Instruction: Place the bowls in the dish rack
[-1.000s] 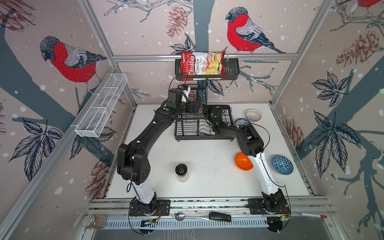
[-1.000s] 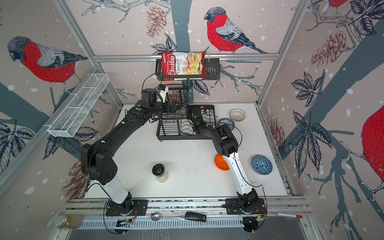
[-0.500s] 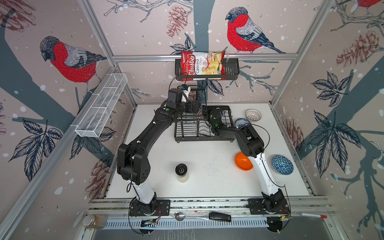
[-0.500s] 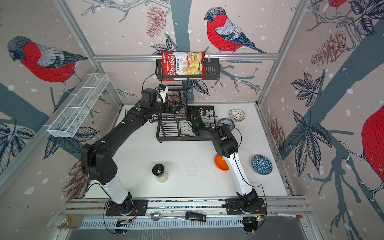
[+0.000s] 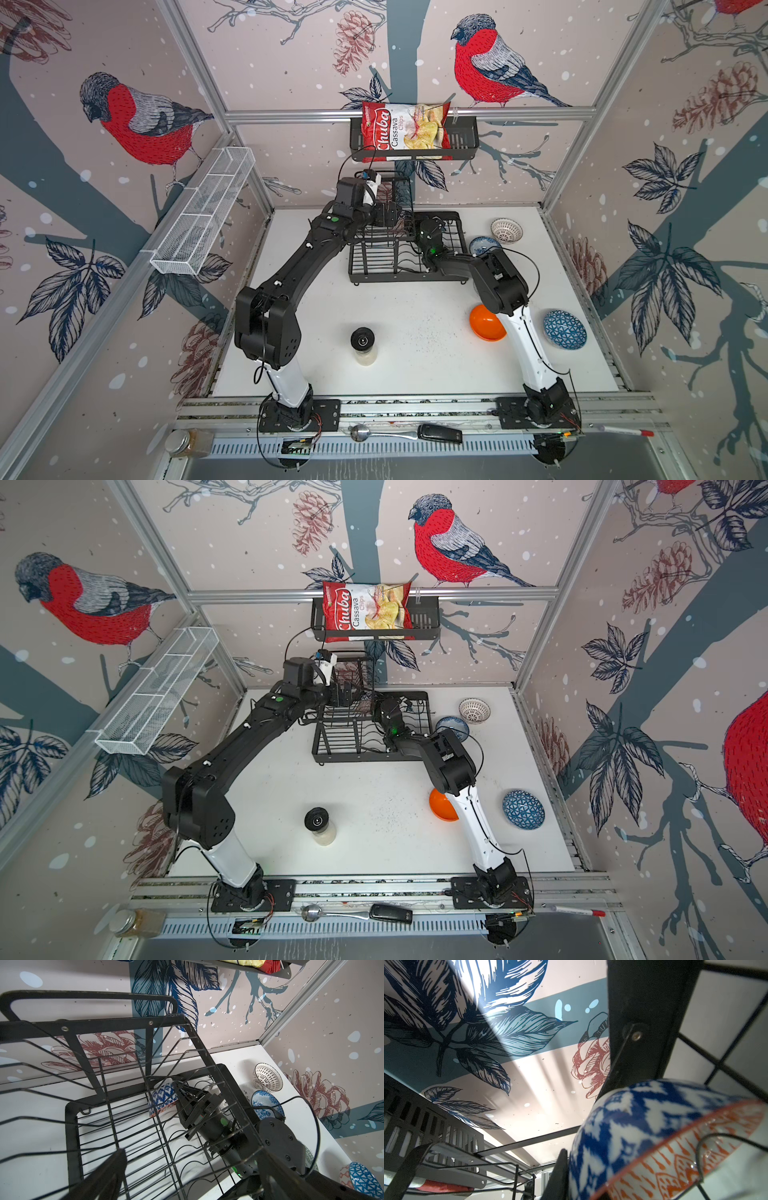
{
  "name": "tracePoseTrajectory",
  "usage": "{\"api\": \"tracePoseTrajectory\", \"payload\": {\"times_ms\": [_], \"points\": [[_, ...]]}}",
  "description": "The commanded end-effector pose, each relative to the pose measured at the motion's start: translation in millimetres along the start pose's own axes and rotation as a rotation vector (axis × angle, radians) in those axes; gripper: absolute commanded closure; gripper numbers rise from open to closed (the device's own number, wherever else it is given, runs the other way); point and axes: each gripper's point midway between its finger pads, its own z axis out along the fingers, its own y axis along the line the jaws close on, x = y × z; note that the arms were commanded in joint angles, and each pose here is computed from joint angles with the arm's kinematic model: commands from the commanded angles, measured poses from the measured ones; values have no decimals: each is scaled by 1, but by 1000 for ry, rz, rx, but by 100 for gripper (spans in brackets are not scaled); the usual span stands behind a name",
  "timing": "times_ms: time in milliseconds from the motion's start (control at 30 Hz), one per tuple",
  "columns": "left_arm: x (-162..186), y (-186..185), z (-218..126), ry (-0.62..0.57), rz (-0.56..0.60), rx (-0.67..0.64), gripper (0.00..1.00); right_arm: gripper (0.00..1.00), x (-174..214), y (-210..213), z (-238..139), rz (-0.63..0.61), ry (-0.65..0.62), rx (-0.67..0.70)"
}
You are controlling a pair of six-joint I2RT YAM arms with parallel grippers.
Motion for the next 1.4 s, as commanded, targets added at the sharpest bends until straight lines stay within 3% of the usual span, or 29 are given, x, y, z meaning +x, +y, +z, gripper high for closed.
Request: {"api": "tracePoseTrajectory", "payload": {"times_ms": [0,967,1367], "points": [[-8,-3,1,-31,5,21,2,82,5,-7,-1,6,6,33],[-5,0,3,-26,-1,11,2,67,5,7,-1,13,12,-7],[-6,0,3,-27,-3,11,2,65,5,17,0,-1,14,-20]]}}
